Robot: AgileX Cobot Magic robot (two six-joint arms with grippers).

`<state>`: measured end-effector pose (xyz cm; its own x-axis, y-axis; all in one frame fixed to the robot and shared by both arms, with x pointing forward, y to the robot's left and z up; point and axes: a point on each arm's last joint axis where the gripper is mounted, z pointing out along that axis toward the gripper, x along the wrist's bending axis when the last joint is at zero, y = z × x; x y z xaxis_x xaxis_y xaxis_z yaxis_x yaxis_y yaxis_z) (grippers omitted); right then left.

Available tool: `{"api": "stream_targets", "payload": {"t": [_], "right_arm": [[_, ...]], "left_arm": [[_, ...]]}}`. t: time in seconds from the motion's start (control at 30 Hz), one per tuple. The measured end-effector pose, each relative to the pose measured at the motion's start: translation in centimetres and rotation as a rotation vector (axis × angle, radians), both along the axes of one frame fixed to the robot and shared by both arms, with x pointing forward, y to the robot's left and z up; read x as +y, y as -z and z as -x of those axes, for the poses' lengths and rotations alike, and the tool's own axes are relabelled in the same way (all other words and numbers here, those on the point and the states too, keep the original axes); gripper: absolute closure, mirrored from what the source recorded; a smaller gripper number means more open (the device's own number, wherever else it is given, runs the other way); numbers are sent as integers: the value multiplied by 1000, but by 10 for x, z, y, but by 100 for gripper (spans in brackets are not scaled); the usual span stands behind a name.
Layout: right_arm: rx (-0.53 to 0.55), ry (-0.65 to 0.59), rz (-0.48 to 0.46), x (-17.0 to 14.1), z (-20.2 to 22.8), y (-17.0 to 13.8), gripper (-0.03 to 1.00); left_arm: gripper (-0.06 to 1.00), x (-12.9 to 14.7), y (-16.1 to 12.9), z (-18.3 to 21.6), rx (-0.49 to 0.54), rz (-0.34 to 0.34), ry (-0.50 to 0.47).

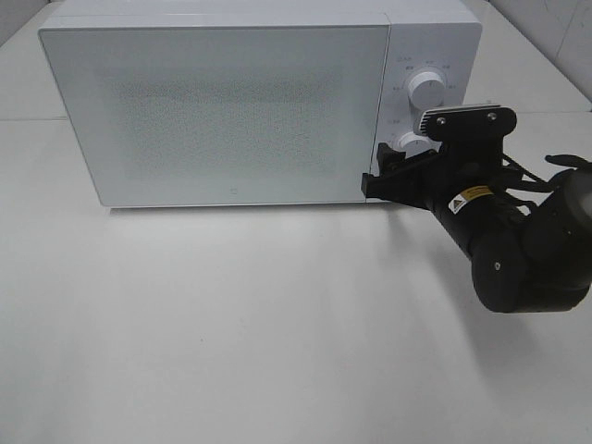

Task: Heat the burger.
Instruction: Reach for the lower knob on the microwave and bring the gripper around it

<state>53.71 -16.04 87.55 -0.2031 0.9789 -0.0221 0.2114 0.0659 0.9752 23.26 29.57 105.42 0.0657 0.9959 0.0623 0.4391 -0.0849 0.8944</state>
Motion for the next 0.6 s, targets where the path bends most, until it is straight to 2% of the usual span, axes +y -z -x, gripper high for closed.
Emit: {"api": "stream_targets", "payload": {"t": [0.4,0.6], "right_arm": [[-21,14,-12,4,-9,-1,22],[9,12,33,5,-11,6,22]], "left_arm": [[-5,0,0,0,0,0,0],[-5,0,0,0,0,0,0]]}}
